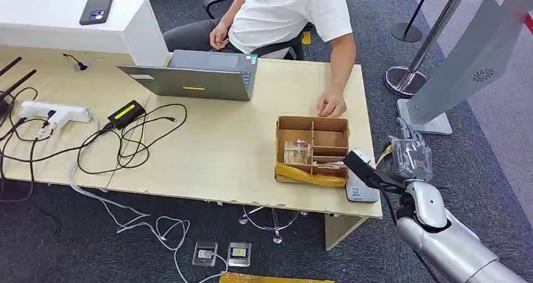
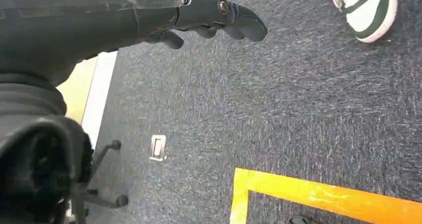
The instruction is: Pass the card to the sensor for recognition and then transmit it.
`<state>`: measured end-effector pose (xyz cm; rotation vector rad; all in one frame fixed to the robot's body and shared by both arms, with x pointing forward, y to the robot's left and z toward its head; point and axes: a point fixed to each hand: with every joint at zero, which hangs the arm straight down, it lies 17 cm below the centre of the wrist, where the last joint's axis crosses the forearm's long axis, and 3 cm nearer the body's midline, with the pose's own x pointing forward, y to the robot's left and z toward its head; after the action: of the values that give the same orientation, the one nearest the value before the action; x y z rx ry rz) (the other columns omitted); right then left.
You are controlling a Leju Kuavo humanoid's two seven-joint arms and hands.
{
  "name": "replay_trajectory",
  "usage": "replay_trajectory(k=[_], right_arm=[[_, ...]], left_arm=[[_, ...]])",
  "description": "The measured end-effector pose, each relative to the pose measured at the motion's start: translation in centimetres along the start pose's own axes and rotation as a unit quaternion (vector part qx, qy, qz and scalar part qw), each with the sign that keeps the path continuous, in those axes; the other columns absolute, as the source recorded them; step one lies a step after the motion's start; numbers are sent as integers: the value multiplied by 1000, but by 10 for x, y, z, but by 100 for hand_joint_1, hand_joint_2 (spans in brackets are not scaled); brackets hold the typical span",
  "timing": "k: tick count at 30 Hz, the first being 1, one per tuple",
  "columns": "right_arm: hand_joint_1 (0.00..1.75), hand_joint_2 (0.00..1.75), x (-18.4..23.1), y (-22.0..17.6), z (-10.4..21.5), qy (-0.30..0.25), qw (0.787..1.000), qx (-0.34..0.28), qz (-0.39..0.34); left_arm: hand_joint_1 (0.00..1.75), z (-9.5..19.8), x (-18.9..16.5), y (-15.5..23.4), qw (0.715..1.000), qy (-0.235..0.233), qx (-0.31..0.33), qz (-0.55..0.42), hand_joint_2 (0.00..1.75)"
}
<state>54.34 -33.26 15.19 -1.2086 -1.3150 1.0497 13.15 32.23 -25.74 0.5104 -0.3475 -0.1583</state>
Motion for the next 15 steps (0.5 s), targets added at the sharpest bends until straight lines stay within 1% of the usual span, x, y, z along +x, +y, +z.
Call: replay_trajectory(k=[15], right_arm=[[175,175,10,37,18,0,999,46,-30]], left_arm=[[0,1,2,-3,1000,-5,-5,-10,0]])
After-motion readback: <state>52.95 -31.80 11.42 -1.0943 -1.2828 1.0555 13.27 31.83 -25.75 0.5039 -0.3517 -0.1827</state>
